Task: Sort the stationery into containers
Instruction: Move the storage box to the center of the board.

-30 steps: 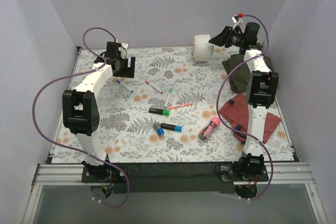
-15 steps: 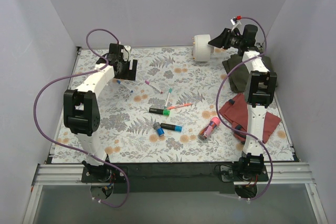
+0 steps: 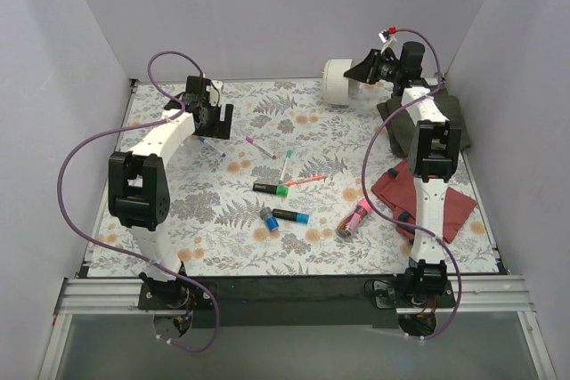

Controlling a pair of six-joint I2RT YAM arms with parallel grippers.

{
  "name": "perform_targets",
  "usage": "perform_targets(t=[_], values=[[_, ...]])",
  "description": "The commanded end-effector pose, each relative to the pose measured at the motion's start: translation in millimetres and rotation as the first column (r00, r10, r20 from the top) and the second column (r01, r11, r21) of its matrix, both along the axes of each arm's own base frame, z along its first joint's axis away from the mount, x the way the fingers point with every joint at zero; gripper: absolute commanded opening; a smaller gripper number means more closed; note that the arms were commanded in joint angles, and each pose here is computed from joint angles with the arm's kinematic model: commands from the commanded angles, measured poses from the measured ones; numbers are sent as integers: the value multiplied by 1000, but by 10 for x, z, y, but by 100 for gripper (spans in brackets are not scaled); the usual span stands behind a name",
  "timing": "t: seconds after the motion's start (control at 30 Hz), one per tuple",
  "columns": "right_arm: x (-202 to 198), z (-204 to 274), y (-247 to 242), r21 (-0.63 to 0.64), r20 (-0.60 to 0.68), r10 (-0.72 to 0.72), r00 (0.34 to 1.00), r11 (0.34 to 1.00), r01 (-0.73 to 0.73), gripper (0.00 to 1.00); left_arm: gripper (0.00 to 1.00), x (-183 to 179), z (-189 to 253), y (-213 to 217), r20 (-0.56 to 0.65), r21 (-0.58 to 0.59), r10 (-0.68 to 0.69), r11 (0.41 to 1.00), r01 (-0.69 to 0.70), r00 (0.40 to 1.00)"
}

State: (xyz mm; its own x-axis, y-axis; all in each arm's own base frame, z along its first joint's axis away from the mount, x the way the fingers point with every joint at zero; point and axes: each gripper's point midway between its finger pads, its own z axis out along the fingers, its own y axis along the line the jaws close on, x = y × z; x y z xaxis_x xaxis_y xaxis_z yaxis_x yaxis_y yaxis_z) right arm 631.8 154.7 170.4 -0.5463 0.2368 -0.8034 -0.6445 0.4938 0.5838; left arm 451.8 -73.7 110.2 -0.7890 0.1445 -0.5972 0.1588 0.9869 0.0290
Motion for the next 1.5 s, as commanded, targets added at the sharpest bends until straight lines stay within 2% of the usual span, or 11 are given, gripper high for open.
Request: perform_targets(t=[0.0, 0.2, 0.23, 0.4, 0.5, 0.63, 0.73, 0.87, 1.03, 1.27, 1.47], values=[[36, 194, 32, -2, 92, 28, 995, 1000, -28, 26, 81, -58, 99, 7, 19, 14, -9, 1000, 8, 1000], [15, 308, 23, -36, 160, 53, 986, 998, -48, 4, 81, -51, 92, 1, 25, 13, -8, 1000, 8, 1000], [-57, 343, 227, -42, 167, 94, 981, 995, -88, 1, 81, -48, 96, 4, 29, 10, -6, 1000, 6, 1000], [-259, 712, 452, -127, 283, 179, 942, 981, -148, 1, 81, -36, 75, -1, 51, 7, -3, 1000, 3, 999], [-520, 761, 665, -265, 341, 284, 896, 944, -198, 1, 81, -19, 83, 3, 71, 2, 8, 1000, -8, 997], [-970, 713, 981, -505, 419, 474, 774, 830, -235, 1, 80, -4, 121, 10, 104, -2, 15, 1000, -15, 994], [-1165, 655, 1119, -614, 410, 566, 715, 751, -243, 1, 80, 4, 170, 34, 154, 1, 13, 1000, -14, 988], [-1301, 484, 1134, -804, 355, 695, 625, 569, -176, 1, 80, -27, 264, 91, 217, 8, 33, 999, -35, 976], [-1563, 285, 1085, -923, 225, 818, 529, 353, -154, 1, 80, -148, 307, 99, 265, -4, 21, 1000, -20, 964], [-2061, 239, 1059, -937, 113, 876, 469, 252, -243, 1, 80, -268, 228, 72, 263, -29, 16, 1000, -9, 965], [-2269, 161, 1054, -934, 70, 887, 456, 219, -282, 1, 80, -275, 211, 60, 262, -47, 30, 999, -19, 965]])
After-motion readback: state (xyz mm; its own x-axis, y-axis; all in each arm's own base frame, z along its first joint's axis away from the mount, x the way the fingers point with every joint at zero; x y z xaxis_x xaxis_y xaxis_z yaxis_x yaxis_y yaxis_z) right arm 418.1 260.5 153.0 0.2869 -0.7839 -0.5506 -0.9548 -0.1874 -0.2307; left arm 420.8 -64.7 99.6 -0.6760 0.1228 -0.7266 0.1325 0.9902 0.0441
